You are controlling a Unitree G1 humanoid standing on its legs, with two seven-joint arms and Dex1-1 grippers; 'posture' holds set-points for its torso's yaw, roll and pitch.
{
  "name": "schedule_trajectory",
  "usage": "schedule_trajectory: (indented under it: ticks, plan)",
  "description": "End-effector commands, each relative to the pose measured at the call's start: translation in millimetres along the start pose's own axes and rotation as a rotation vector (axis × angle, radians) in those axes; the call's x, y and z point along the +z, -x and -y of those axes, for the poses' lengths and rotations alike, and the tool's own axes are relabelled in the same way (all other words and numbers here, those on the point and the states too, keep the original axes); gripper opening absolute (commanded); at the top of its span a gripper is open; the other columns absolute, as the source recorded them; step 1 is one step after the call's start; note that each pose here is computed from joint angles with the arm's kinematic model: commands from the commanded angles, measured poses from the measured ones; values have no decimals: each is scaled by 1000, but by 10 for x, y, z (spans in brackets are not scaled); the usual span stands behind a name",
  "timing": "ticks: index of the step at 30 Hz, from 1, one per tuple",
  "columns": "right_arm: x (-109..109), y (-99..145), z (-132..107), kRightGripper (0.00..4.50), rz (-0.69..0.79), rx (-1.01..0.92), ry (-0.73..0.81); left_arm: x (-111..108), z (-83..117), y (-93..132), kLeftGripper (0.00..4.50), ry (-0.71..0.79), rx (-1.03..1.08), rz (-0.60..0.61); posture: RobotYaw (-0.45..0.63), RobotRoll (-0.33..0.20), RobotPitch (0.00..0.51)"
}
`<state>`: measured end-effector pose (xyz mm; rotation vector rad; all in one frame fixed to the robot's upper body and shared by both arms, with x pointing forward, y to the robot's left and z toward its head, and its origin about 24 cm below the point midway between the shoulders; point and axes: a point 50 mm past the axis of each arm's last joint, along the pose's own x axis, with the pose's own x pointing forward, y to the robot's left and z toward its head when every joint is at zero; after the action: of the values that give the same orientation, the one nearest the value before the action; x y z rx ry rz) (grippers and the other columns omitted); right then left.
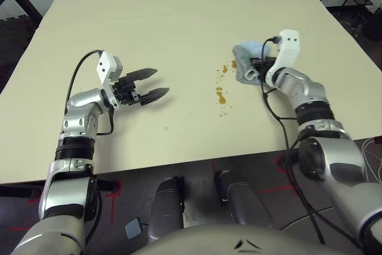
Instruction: Wipe the water off the table with a rag.
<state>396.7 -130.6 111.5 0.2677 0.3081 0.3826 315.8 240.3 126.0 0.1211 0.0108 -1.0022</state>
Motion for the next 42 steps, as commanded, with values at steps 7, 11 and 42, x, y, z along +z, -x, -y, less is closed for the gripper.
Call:
schedule_trajectory:
  ticks: [7,11,42]
  plan:
    - [-268,-204,-545,11,-103,149,-1,-48,40,43,4500,1,-4,-29,-102,0,160]
    - [-279,-228,-616,10,-103,159,6,-53,48,40,4500,2,-3,-28,-100,0,160]
    - [736,467,784,6,153,-209,-14,-54,50,-65,4500,7,-30,-21,-141,0,169]
